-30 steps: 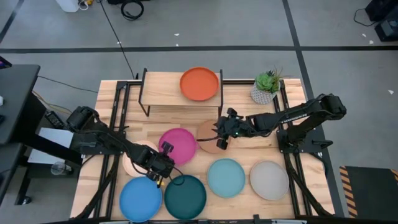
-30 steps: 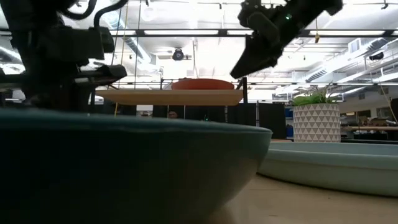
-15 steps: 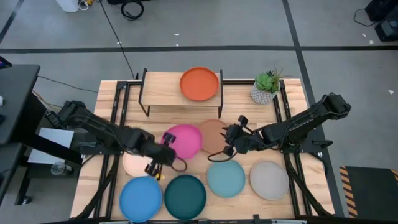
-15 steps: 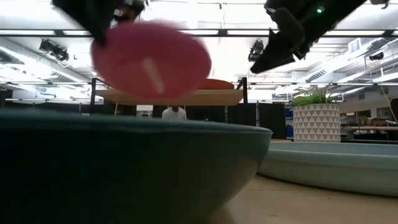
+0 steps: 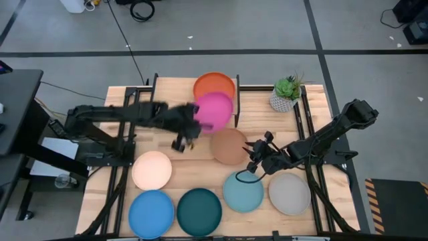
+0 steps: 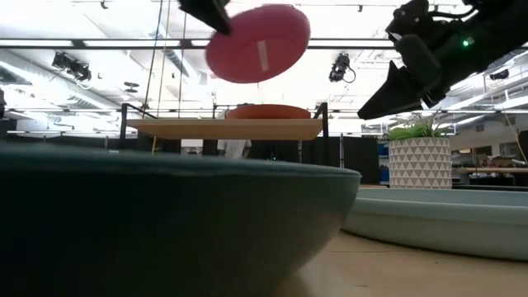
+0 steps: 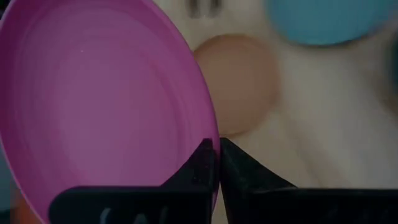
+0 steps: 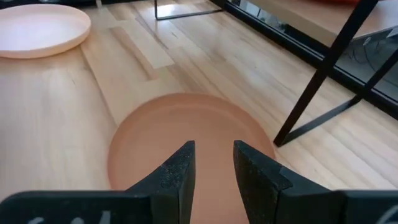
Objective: Place and stack plates onto a shelf
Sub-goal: Stack the pink plate on top of the dark orange plate on the shelf
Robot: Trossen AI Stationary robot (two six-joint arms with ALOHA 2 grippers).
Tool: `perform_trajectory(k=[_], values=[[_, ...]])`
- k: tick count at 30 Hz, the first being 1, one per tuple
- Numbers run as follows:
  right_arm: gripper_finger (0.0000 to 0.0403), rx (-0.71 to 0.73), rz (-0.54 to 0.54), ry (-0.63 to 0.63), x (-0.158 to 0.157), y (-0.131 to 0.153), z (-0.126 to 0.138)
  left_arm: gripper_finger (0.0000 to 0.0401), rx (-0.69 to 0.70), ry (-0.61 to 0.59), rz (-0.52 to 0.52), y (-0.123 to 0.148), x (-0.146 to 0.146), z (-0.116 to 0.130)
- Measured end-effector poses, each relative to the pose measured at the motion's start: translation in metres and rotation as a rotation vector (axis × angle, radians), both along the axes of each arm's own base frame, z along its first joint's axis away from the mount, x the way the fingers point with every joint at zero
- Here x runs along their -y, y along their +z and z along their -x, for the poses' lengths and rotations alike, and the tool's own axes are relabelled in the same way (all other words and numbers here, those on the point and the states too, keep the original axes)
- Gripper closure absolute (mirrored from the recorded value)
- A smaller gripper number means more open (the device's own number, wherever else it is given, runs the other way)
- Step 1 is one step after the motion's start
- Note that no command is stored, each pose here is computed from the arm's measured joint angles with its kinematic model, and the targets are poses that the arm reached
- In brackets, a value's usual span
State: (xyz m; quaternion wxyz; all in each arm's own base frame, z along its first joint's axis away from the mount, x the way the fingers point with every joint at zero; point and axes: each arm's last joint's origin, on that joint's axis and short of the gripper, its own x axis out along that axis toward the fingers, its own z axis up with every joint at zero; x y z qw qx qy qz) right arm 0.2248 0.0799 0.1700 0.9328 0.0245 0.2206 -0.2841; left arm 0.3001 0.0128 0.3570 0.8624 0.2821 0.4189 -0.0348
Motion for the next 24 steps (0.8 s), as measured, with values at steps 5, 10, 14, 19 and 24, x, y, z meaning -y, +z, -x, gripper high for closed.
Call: perform_trajectory(k=[5,10,14,19,24], values=[[0.0287,0.007,0.063,-0.033,0.002,-0.001,0.003,0.0385,-0.101,0.064,-0.098,0.000,-0.039,-0.022],[0.0287,0.028,0.105,-0.072,0.002,0.001,0.005,0.0385,-0.203,0.072,-0.193,-0.014,-0.067,-0.047],[0.0287,0.045,0.118,-0.079,-0.002,0.001,0.007,0.0385,-0.269,0.090,-0.204,-0.025,-0.087,-0.054],[0.0287,0.060,0.131,-0.081,-0.007,0.002,0.010,0.0359,-0.287,0.137,-0.199,-0.029,-0.105,-0.052],[0.0287,0.069,0.127,-0.077,-0.009,0.002,0.011,0.0325,-0.274,0.130,-0.166,-0.029,-0.106,-0.051]])
